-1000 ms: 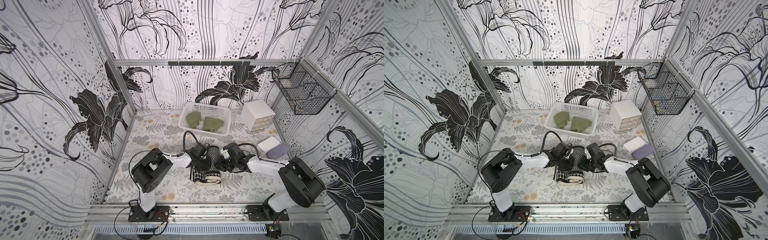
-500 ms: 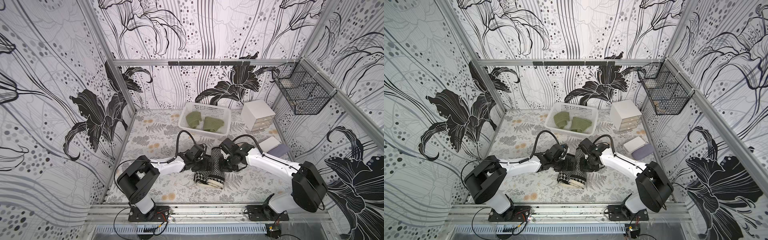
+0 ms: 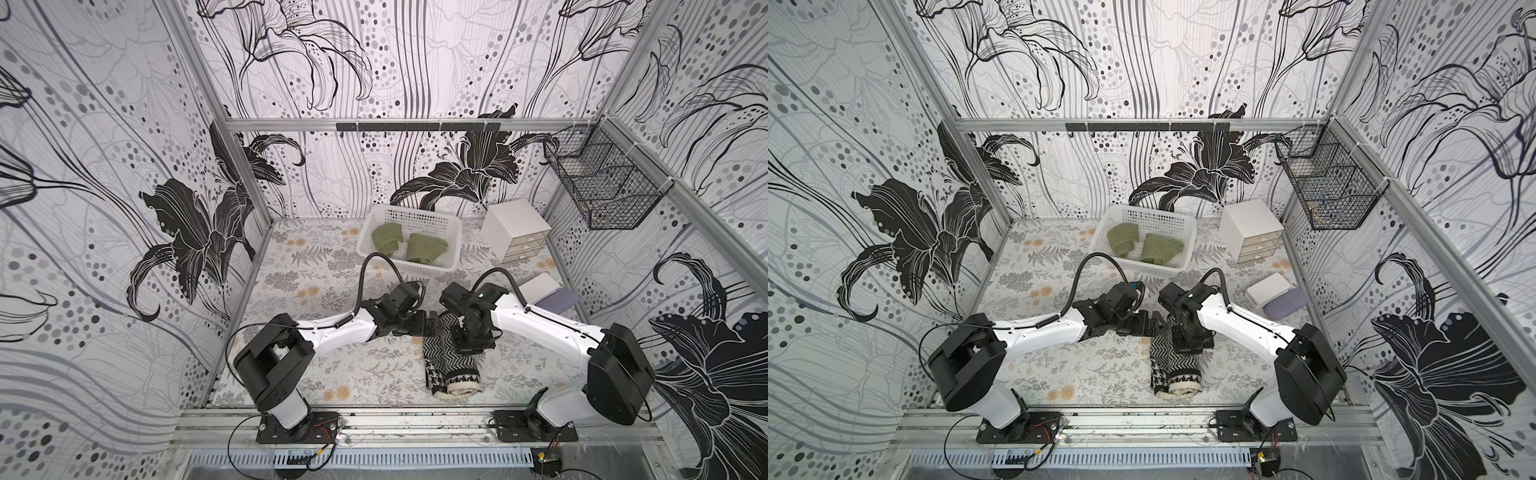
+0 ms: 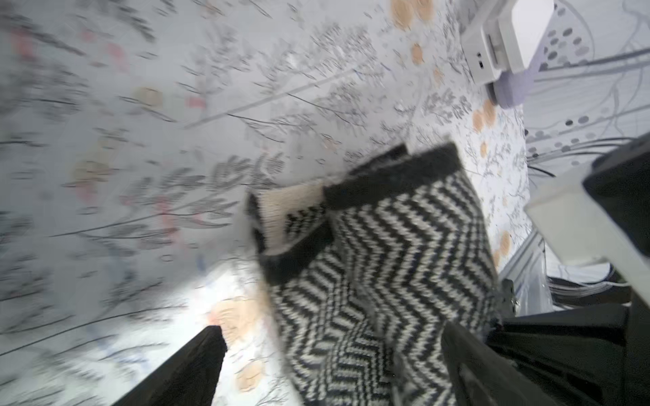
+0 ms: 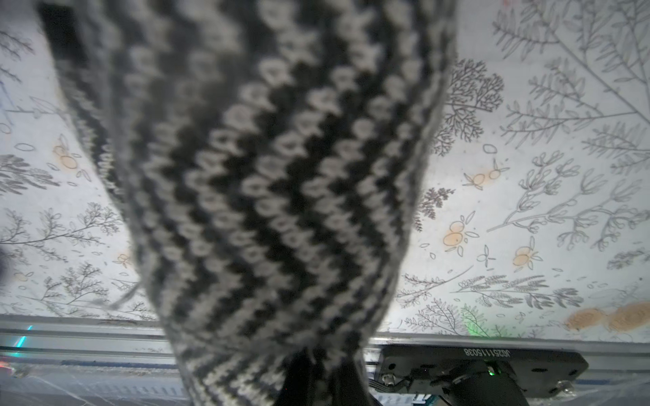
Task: Roll up the scarf and place it into the basket
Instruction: Roll the scarf at the center of the board.
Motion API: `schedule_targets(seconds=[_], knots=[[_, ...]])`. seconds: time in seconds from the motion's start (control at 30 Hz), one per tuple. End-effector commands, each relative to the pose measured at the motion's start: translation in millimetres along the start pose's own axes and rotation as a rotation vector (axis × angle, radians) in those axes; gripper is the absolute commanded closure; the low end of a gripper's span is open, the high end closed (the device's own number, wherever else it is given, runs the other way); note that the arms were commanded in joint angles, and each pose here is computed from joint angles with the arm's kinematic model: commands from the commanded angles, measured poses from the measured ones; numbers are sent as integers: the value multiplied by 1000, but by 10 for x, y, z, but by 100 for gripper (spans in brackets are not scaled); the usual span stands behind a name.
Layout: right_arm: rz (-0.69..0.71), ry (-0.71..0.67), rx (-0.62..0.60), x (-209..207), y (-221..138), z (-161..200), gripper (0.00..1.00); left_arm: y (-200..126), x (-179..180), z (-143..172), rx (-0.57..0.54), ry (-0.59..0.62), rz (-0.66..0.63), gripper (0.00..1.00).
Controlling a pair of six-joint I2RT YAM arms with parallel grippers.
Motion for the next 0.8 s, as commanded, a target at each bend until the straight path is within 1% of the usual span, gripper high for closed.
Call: schedule_targets(seconds=[0.0, 0.13, 0.17, 0.2, 0.23, 0.27, 0.3, 0.33, 0.37, 0.4, 0.43, 0.5, 0.53, 0.6, 0.7, 0.77], knots=[[20, 44, -50, -30, -115, -10, 100, 98, -411, -61, 8, 38, 139, 1], [-26, 96, -111, 1, -107, -20, 100, 255, -392, -8, 61, 9, 137, 1], [-27, 105, -122, 4, -93, -15, 100, 281, -387, 1, 71, 4, 137, 2], [-25, 113, -137, 8, -69, -8, 100, 304, -389, 8, 82, 0, 142, 8], [-26, 125, -153, 16, -61, -5, 100, 326, -388, 12, 87, -3, 145, 9], [-32, 131, -172, 31, -42, -1, 100, 341, -385, 12, 92, -8, 147, 14], [-40, 144, -196, 40, -20, 9, 100, 367, -383, 22, 105, -16, 146, 25], [-53, 156, -212, 55, 15, 26, 100, 389, -380, 30, 115, -18, 146, 43], [-61, 168, -219, 58, 48, 41, 100, 398, -381, 26, 120, -23, 147, 64], [-61, 179, -230, 54, 73, 63, 100, 404, -379, 36, 127, -26, 143, 89], [-55, 182, -240, 45, 84, 81, 100, 389, -365, 42, 127, -30, 132, 100], [-39, 188, -246, -6, 74, 110, 100, 311, -315, 71, 117, -34, 97, 100], [-40, 184, -248, -22, 40, 123, 98, 263, -285, 108, 119, -36, 82, 100], [-48, 172, -272, -51, -49, 129, 83, 187, -177, 214, 128, -38, 39, 100], [-92, 147, -291, -41, -156, 136, 60, 199, 36, 432, 154, -67, 7, 100], [-99, 130, -280, -36, -173, 146, 50, 251, 144, 547, 178, -89, -4, 100]])
Point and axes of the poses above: each gripper's point midway between its finger pads, its own y axis out along the fingers, its own x axis along the line the jaws close on, z = x × y, the point moved 5 cm from there along -y, back along the fingers, and after that the axes turned 4 degrees about y, right-handed, at the moved point
